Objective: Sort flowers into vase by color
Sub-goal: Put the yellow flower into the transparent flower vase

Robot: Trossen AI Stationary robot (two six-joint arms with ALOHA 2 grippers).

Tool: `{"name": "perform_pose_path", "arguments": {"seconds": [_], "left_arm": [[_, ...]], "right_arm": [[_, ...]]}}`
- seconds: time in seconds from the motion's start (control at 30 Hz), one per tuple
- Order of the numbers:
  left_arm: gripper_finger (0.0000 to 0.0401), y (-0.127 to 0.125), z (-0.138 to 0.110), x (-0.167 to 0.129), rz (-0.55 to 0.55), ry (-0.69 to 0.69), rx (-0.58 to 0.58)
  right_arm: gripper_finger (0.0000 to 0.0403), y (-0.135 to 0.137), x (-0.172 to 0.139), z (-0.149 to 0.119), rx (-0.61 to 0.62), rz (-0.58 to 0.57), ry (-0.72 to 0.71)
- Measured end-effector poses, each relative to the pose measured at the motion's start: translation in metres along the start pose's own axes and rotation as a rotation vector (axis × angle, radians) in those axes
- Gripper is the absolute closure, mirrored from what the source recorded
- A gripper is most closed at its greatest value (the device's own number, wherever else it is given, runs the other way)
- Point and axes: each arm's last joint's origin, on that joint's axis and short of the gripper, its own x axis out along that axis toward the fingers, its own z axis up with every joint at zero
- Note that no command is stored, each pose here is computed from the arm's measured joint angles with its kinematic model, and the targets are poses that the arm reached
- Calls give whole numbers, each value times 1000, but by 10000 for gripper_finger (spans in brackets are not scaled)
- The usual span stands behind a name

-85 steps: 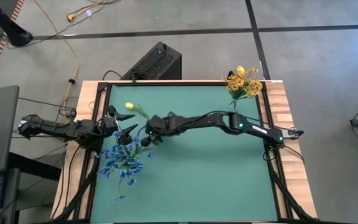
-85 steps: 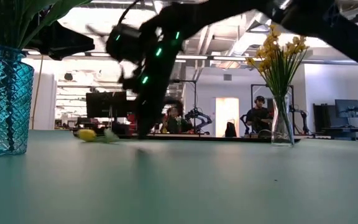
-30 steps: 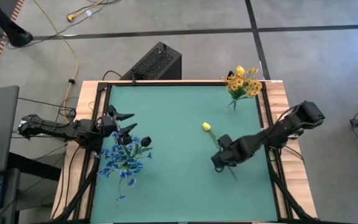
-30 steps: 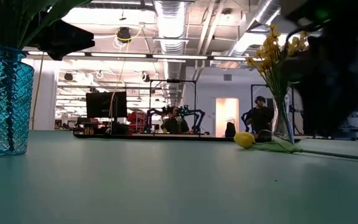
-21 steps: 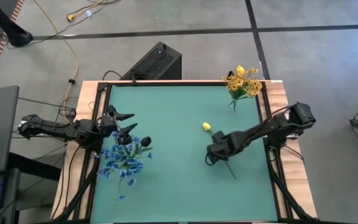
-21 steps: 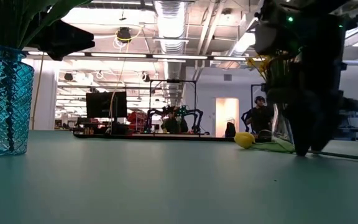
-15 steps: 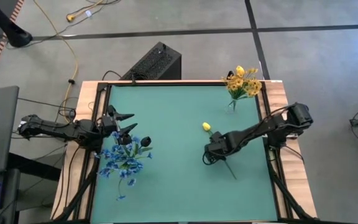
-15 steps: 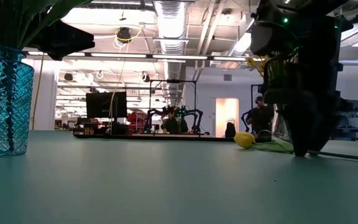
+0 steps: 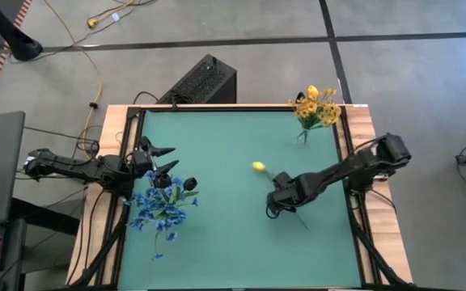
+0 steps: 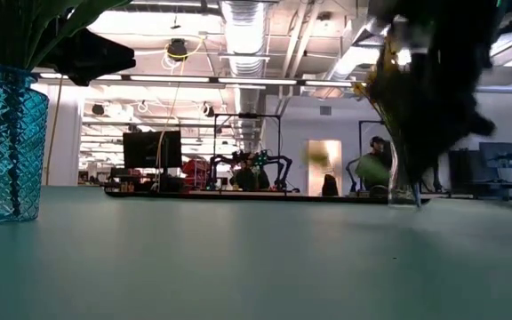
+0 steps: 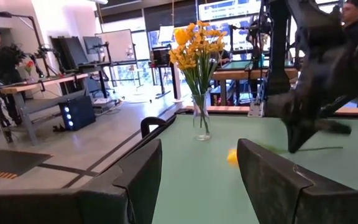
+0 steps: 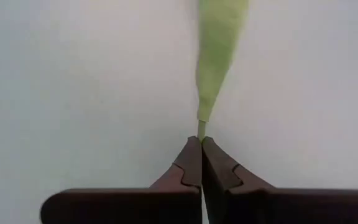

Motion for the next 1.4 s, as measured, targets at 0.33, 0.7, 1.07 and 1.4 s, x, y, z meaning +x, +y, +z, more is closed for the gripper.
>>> {"name": "perform_pose_path", "arguments": {"seconds": [0.33, 0.7, 1.07, 1.4], "left_arm": [[202, 0, 0, 0, 0, 1, 0], [202, 0, 1, 0, 3, -5, 0], [202, 0, 1, 0, 6, -9, -1], [202, 1, 2, 0, 39, -15, 43]], "right_arm": [[386, -5, -95, -25, -181, 41, -948], [384, -30, -108, 0, -203, -336, -1293], [384, -59, -96, 53, -27, -518, -1180], [385, -11, -111, 62, -510, -109, -971]]}}
